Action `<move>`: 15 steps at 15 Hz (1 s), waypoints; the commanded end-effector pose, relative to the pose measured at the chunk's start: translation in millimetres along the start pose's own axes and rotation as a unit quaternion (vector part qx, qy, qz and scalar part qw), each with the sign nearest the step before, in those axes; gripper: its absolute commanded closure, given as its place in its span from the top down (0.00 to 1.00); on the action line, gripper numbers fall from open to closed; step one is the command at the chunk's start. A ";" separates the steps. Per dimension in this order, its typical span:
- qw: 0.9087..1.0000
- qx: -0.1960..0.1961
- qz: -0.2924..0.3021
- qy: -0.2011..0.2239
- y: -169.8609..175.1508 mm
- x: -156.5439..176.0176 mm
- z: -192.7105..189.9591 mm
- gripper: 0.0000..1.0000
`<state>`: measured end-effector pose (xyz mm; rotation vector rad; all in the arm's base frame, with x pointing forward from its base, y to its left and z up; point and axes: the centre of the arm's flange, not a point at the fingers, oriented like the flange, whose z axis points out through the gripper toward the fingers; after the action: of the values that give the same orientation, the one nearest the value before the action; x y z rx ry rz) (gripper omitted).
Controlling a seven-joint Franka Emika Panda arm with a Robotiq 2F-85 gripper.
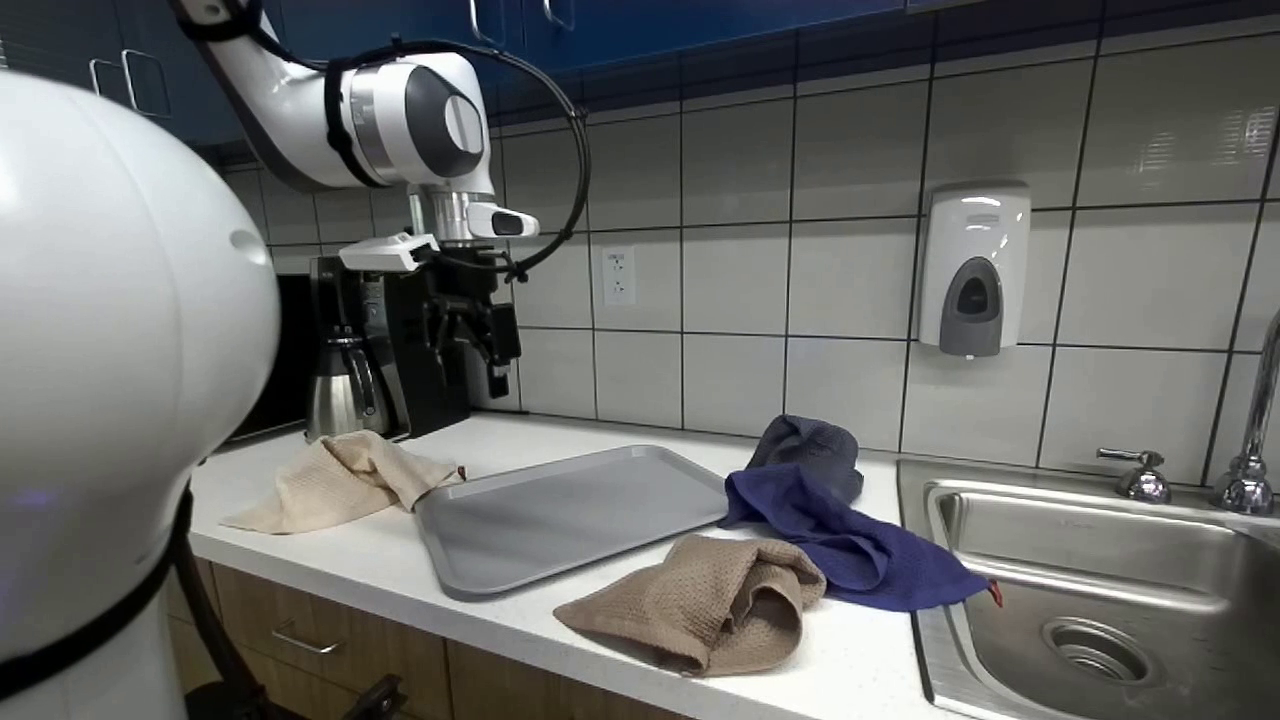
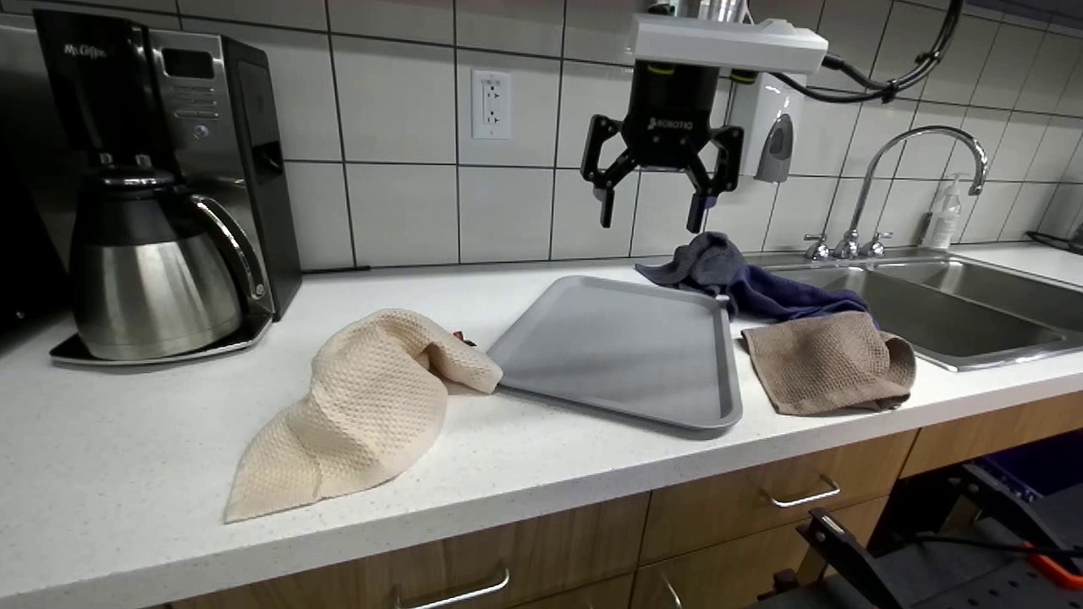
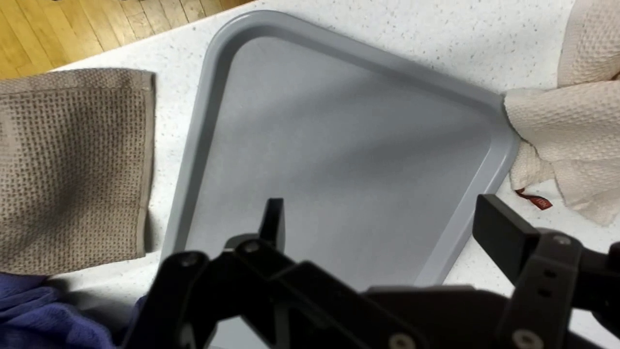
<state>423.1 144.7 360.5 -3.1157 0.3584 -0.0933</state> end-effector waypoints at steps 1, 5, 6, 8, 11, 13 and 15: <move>1.000 0.014 -0.015 0.008 31.0 -14.4 -11.6 1.00; 1.000 0.017 -0.024 0.011 47.9 -22.4 -17.5 1.00; 0.999 0.019 -0.027 0.010 51.0 -24.4 -19.0 1.00; 0.999 0.019 -0.030 0.012 57.6 -28.7 -21.5 1.00; 1.000 0.011 -0.024 0.010 46.3 -18.2 -13.6 1.00; 1.000 0.012 -0.025 0.012 48.9 -20.3 -15.0 1.00; 1.000 0.012 -0.026 0.012 49.3 -20.9 -15.0 1.00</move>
<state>390.7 101.5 373.7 -3.1038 0.2758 -0.1348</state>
